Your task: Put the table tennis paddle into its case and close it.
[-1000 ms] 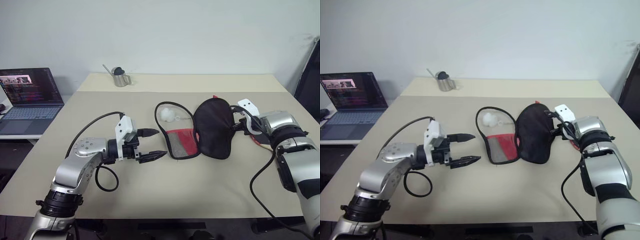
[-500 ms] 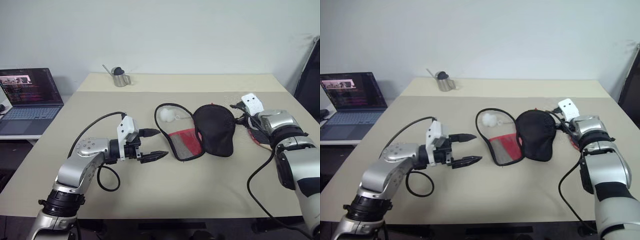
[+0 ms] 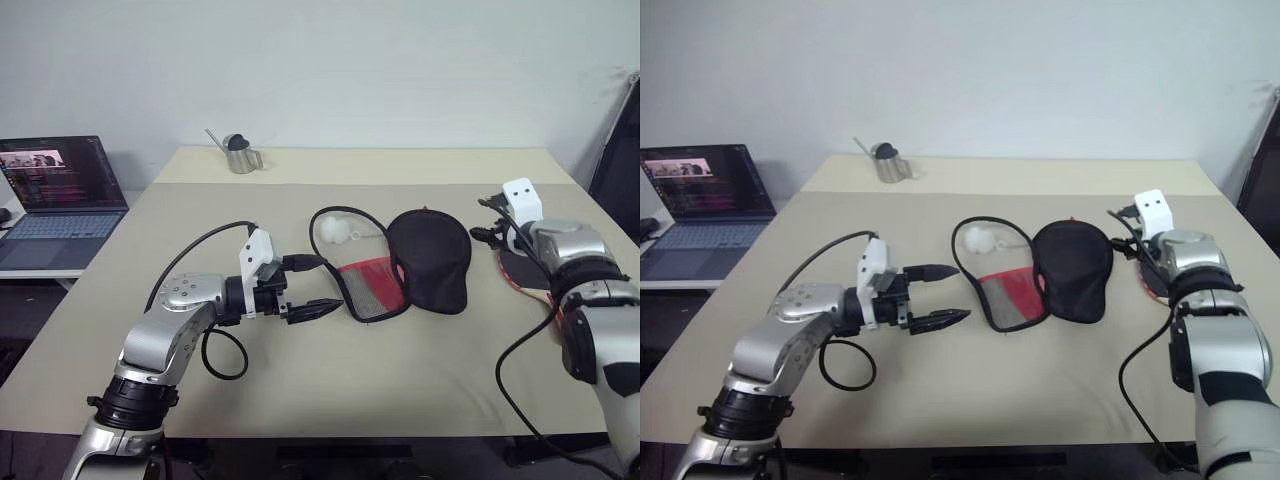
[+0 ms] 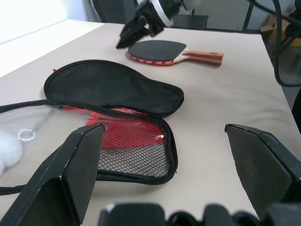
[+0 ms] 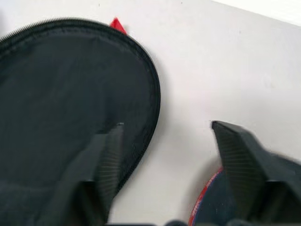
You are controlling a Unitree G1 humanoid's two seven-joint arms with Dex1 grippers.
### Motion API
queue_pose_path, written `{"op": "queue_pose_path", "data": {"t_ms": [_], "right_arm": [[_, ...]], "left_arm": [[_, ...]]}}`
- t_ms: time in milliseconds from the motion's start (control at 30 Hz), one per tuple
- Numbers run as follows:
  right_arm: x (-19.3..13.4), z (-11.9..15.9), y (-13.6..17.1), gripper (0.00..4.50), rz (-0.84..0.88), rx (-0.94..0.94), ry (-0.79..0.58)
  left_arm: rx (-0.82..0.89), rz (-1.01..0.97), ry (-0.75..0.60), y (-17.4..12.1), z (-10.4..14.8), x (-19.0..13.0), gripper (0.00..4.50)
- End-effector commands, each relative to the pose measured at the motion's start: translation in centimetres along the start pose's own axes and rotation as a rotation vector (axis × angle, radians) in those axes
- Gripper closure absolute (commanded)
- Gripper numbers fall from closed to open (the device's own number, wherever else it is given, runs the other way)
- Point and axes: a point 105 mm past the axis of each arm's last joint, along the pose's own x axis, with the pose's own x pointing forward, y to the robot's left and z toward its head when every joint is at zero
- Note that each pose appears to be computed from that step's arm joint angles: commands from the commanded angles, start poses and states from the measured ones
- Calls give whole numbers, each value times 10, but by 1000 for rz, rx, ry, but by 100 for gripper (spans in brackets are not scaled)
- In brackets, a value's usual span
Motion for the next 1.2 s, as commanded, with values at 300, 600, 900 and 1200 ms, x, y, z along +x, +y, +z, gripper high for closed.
{"op": "queue_pose_path", "data": {"t_ms": [300, 600, 900, 1200], "right_arm": [[-70, -41, -14, 131, -103, 162, -74], [-111, -72, -32, 131, -209, 173, -36], [-110, -105, -51, 131, -286, 208, 52], [-114, -114, -53, 70, -315, 189, 74]], "left_arm": [[127, -115, -102, -13, 46, 22, 0], [125, -183, -136, -21, 55, 34, 0], [122, -196, -124, -22, 49, 37, 0], [120, -175, -101, -21, 43, 31, 0]]}}
